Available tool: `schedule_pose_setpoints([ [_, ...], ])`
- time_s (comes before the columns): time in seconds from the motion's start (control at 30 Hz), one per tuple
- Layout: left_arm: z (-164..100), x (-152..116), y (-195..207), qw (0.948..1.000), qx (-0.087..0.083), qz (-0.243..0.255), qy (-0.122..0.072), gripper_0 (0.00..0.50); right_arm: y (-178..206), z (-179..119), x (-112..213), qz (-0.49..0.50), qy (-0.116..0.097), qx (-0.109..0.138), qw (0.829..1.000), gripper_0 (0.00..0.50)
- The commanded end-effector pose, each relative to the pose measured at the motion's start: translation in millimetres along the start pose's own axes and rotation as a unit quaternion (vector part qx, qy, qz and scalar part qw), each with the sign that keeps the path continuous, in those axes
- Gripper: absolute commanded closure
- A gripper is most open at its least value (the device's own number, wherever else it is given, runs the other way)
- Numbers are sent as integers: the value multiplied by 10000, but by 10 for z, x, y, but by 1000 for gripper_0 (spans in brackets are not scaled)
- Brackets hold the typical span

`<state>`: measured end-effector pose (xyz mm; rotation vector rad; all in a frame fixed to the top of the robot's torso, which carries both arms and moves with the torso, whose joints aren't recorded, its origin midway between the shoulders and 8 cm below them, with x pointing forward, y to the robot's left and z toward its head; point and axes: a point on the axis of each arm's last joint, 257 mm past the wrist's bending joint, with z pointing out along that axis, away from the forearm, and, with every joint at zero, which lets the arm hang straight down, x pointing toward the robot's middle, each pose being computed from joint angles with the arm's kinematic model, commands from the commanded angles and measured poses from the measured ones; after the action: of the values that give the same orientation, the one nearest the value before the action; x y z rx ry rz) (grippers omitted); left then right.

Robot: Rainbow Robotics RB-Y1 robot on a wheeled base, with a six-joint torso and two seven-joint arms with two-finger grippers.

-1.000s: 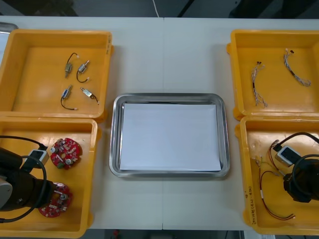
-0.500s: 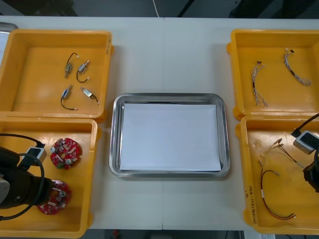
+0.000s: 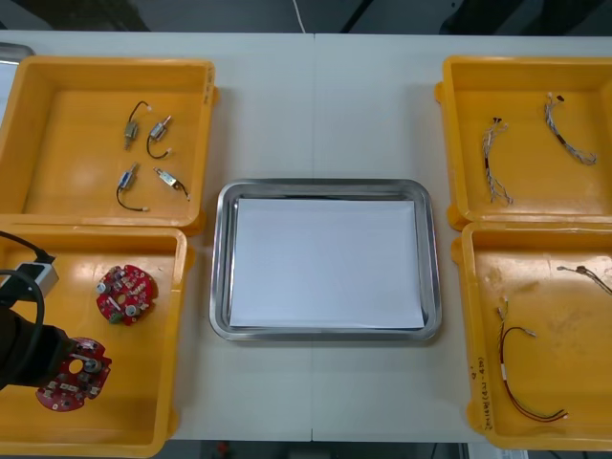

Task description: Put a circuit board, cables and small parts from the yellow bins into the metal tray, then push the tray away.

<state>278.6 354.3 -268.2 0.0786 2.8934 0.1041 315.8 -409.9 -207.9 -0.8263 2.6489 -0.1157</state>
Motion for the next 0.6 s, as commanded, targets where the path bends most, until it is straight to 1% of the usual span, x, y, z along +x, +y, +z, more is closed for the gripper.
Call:
schedule_pose_setpoints([
  [0.03,-446,-270,14,9962,-151,784,-334,498,-124,-353,-169,-330,-60,329,9989,500],
  [0.13,-565,-333,-65,9946,-105,957,-383,500,-140,-461,-194,-378,-25,408,9984,500],
  [0.3,-742,-473,-239,9910,93,1233,-510,500,-124,-636,-271,-572,56,489,9972,500],
  [0.37,-804,-542,-315,9886,149,1389,-562,500,-115,-709,-336,-676,24,541,9962,500],
  [0.4,-813,-548,-333,9881,158,1422,-558,499,-113,-723,-346,-697,24,554,9960,500],
  [0.43,-834,-579,-396,9862,174,1547,-563,499,-114,-766,-394,-749,-17,587,9955,500],
  [0.5,-855,-614,-444,9845,170,1644,-589,500,-110,-787,-418,-784,-25,599,9951,500],
  [0.53,-861,-643,-527,9821,174,1783,-587,500,-108,-819,-453,-828,-49,609,9947,500],
  [0.6,-872,-687,-611,9797,190,1901,-609,500,-111,-853,-492,-884,-79,621,9941,500],
])
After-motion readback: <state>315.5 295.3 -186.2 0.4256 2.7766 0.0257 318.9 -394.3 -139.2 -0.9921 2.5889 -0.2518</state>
